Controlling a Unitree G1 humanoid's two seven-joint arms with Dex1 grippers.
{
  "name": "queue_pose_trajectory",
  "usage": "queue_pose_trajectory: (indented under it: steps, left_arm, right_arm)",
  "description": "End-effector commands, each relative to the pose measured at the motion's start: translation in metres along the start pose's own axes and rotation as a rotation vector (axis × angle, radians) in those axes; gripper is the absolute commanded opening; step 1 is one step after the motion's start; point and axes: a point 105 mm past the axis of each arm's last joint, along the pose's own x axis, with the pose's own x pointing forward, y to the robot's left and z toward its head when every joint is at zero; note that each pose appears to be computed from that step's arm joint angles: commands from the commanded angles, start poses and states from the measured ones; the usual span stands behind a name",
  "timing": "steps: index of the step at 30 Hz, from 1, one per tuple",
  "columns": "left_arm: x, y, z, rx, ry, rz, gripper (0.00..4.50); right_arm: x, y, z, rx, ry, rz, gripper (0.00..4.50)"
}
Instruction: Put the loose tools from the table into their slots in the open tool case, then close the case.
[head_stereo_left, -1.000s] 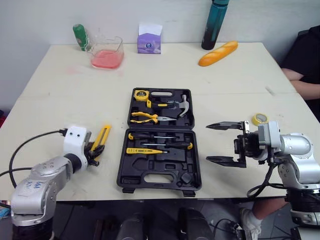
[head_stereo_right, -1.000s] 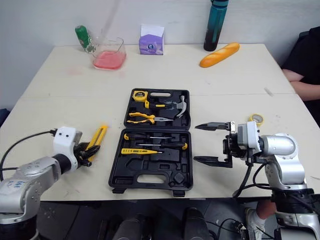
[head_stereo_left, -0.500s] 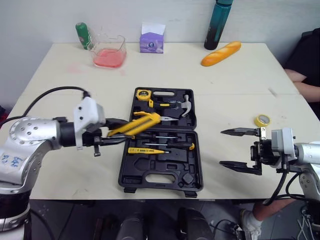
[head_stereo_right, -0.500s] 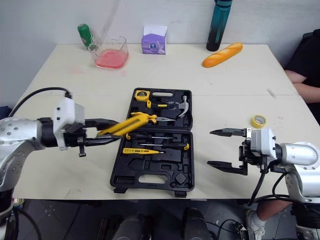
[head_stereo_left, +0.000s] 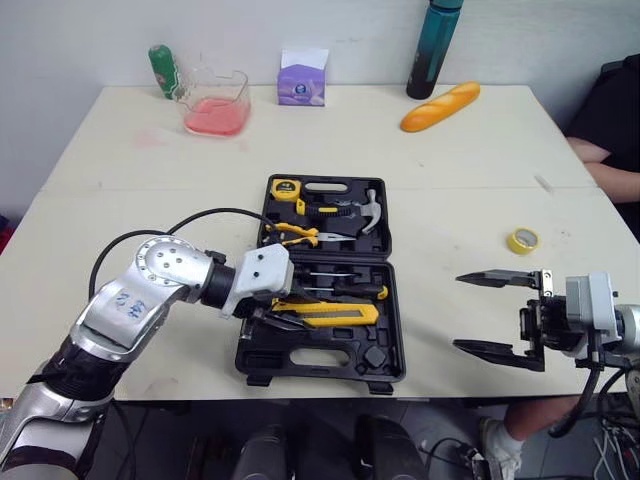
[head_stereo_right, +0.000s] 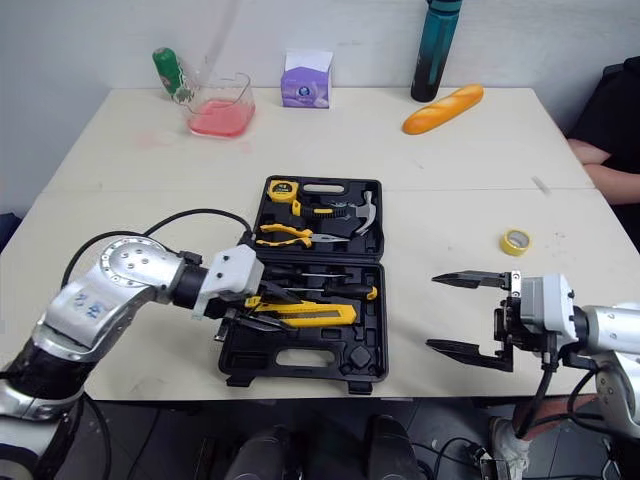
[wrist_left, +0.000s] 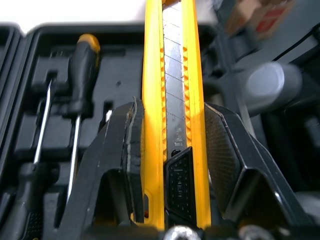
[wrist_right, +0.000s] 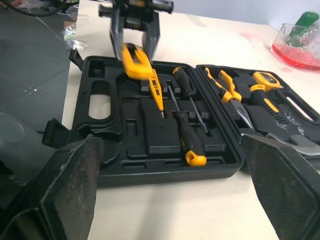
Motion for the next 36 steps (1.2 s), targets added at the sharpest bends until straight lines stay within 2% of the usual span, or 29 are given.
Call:
queue_pose_trajectory:
  steps: [1, 4, 16, 29, 36]
  left_arm:
    - [0.004, 0.001, 0.002, 0.007, -0.005, 0.003, 1.26]
    - [0.007, 0.002, -0.009, 0.018, 0.032, 0.004, 1.26]
    - [0.017, -0.003, -0.019, -0.052, 0.043, -0.011, 1.26]
    - [0.024, 0.003, -0.031, -0.031, 0.078, 0.028, 1.26]
    - [0.024, -0.005, -0.037, -0.020, 0.121, -0.020, 1.26]
  right_arm:
    - [-0.003, -0.002, 0.010, -0.046, -0.008, -0.017, 4.50]
    - [-0.001, -0.002, 0.010, -0.046, -0.012, -0.022, 4.50]
    - [0.006, -0.003, 0.009, -0.052, -0.014, -0.044, 4.50]
    - [0.011, -0.007, 0.005, -0.052, -0.013, -0.051, 4.50]
    - [0.012, -0.007, 0.007, -0.056, -0.013, -0.051, 4.50]
